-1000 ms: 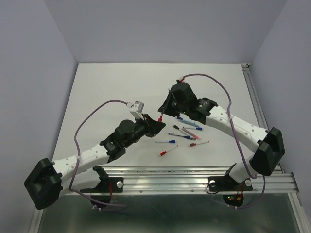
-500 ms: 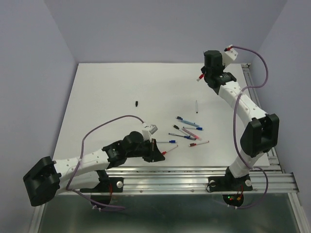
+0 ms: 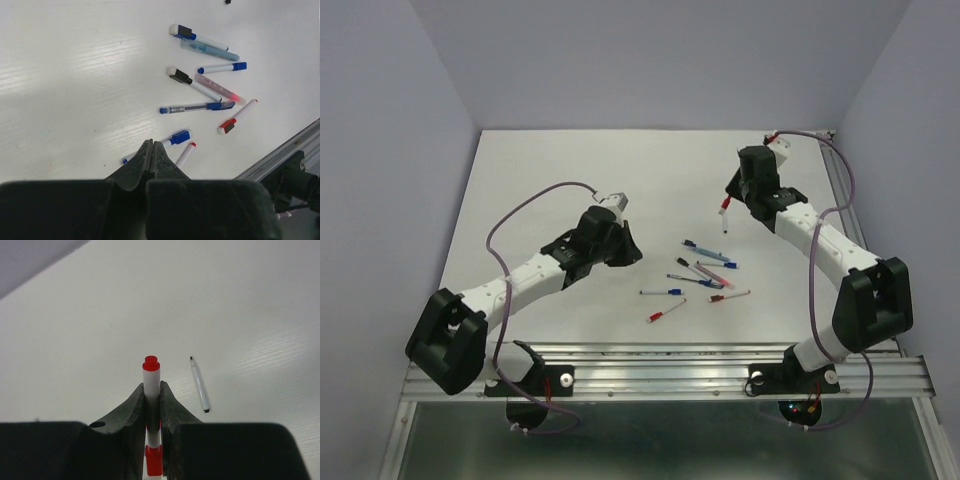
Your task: Open the pen caps
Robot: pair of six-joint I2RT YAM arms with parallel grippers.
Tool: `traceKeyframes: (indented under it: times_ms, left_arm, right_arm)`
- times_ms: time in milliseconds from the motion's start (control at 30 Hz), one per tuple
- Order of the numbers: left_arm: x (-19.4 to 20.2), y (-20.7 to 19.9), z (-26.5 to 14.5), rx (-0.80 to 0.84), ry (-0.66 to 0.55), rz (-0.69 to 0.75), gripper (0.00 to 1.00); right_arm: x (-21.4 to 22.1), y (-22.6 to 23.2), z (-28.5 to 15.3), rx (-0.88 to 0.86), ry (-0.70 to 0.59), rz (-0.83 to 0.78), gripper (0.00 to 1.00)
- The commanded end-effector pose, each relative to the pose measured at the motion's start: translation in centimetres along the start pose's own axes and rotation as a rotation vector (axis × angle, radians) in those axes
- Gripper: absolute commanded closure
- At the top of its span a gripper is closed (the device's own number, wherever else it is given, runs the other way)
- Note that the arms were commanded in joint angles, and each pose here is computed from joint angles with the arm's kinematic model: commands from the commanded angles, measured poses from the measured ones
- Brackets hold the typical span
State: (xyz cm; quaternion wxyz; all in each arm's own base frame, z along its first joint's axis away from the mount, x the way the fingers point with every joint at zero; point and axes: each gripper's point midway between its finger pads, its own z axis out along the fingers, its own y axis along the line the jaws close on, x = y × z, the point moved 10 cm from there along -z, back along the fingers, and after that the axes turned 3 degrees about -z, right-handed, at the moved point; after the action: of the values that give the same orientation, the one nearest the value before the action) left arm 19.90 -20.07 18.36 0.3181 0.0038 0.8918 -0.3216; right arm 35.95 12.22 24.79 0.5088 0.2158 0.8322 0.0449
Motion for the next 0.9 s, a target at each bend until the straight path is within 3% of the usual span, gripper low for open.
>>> traceKeyframes:
  times_ms: [0,33,67,133,300,467,867]
  left_arm:
    - [-2.0,-1.9,0.5,0.108,0.004,0.129,0.84]
    - [-2.1,-2.5,0.3,0.184,0.029,0.147,0.78]
    - [-2.5,-3.2,0.1,0.246,0.004,0.167,0.63]
    - [-2.6,-4.0,-0.3,0.330,0.006,0.195,0.49]
    - [-2.9,-6.0,-1.2,0.465,-0.006,0.242,0.24]
    - [-2.5,-7.7,-0.2,0.504,0.022,0.268,0.20]
    - [-2.8,-9.6,1.5,0.463,0.010,0.275,0.24]
  right_arm:
    - [0.2,0.4,-2.9,-0.244,0.035,0.048,0.99]
    - [0.9,0.6,-3.5,-0.311,0.093,0.063,0.99]
    - [2.0,0.2,-3.6,-0.329,0.136,0.068,0.99]
    - [2.6,0.6,-5.0,-0.452,0.197,0.100,0.99]
    - [5.6,0.5,-6.5,-0.513,0.326,0.153,0.99]
    - [6.9,2.4,-9.0,-0.571,0.337,0.202,0.99]
    - [7.9,3.4,-11.4,-0.635,0.361,0.296,0.99]
